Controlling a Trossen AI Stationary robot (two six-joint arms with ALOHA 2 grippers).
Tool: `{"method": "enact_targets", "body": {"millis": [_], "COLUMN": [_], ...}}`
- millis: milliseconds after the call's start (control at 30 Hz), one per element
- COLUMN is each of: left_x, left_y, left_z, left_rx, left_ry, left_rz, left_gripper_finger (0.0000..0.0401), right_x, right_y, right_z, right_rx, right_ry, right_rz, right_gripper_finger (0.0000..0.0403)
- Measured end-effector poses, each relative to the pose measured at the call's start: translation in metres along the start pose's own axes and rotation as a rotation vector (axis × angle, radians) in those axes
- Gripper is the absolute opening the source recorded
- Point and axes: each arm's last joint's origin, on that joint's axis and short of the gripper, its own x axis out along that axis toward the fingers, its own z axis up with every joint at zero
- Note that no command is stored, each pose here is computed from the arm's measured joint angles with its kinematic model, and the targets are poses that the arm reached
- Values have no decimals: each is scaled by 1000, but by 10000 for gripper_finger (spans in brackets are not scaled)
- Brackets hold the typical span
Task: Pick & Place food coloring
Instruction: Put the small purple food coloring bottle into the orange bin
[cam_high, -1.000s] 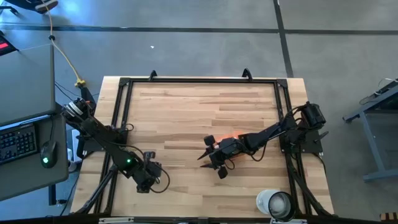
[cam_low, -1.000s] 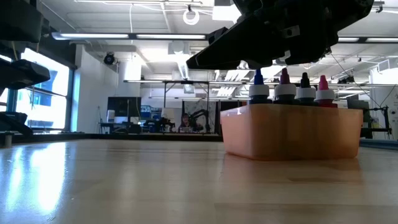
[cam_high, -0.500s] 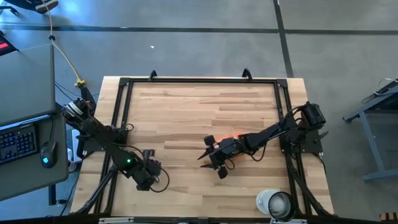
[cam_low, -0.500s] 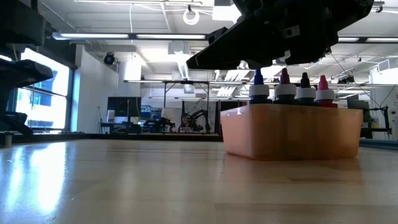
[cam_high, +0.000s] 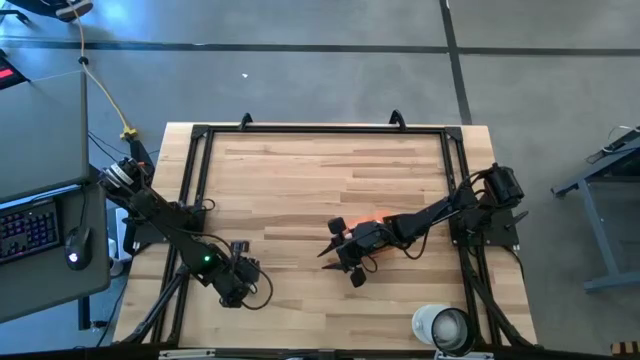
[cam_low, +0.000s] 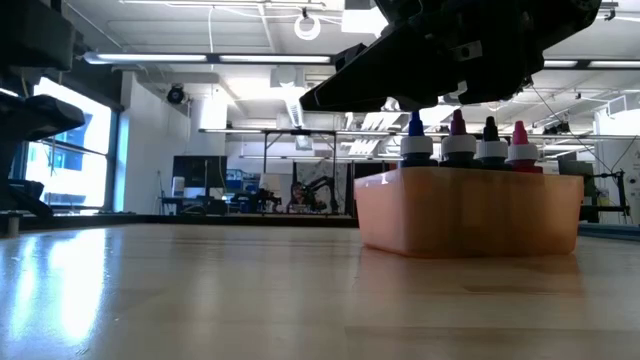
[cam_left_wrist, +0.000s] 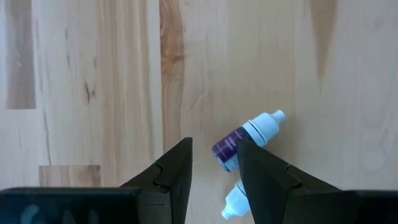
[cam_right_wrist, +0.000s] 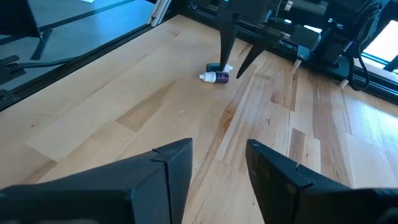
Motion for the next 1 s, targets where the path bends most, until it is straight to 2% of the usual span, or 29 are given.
{"method": "enact_targets", "body": {"millis": [433, 567, 1000], "left_x": [0, 0, 9], "left_y": [-2, -1, 6], "left_z": [0, 0, -9], "left_rx": [0, 48, 67], "left_ry": [20, -2, -16], "left_rz": [-41, -17, 44], "left_gripper_finger": [126, 126, 126], "right_x": [0, 0, 0], "right_y": [0, 0, 0], "right_z": [0, 0, 0], "right_rx": [0, 0, -17], "right_ry": [0, 0, 0], "right_rz": [0, 0, 0], "right_gripper_finger": [143, 143, 143]}}
